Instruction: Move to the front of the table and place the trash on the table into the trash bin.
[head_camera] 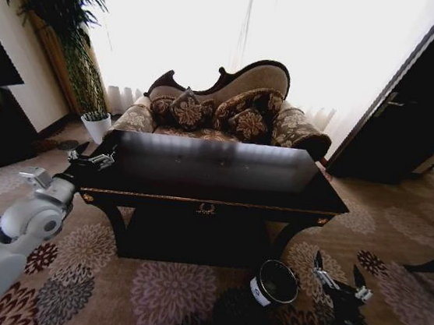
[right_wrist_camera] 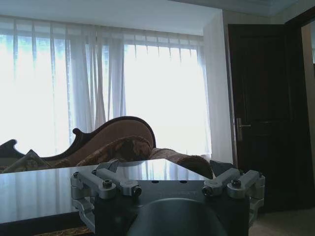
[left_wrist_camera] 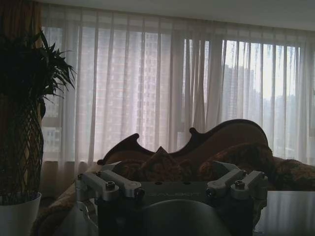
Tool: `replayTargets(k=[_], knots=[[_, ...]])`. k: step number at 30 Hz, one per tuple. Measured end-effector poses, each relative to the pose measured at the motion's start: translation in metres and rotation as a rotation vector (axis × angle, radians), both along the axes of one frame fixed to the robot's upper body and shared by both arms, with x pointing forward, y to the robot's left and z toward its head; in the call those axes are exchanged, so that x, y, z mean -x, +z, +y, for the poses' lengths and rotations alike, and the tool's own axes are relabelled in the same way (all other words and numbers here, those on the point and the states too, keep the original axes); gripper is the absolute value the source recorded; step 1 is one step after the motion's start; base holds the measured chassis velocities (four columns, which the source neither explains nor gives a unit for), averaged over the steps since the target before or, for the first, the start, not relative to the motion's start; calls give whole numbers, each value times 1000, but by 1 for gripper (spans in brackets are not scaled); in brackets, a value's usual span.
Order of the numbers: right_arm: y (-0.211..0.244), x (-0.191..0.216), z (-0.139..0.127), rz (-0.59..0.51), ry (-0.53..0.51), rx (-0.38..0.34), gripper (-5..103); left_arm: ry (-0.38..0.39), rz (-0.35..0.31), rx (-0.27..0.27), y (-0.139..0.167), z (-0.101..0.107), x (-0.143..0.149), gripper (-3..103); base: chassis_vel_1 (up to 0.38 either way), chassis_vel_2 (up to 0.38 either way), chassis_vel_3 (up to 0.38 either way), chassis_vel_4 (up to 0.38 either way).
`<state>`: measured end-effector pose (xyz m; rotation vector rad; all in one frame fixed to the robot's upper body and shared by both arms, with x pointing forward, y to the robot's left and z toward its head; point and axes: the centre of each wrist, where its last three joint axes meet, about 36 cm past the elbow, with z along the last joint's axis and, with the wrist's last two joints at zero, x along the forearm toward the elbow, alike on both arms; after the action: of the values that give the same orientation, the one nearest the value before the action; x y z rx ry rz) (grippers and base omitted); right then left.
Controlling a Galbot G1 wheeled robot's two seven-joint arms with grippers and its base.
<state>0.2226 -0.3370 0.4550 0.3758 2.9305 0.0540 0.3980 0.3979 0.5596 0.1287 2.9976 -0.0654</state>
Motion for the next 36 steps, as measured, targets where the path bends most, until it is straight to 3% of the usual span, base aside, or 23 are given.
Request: replayTargets(k=[9,16,28,36], knots=[[52,-60,-19,-35,138,81,100,0,0,0,0,0,0,100,0,0,0,0],[77,-92,-29,-48,206,95,100,0,0,0,0,0,0,100,0,0,0,0],[87,-141,-43,24,243,19,100,0,0,0,0,0,0,100,0,0,0,0],[78,-149,-50,105,249,27,100,0,0,0,0,0,0,100,0,0,0,0]])
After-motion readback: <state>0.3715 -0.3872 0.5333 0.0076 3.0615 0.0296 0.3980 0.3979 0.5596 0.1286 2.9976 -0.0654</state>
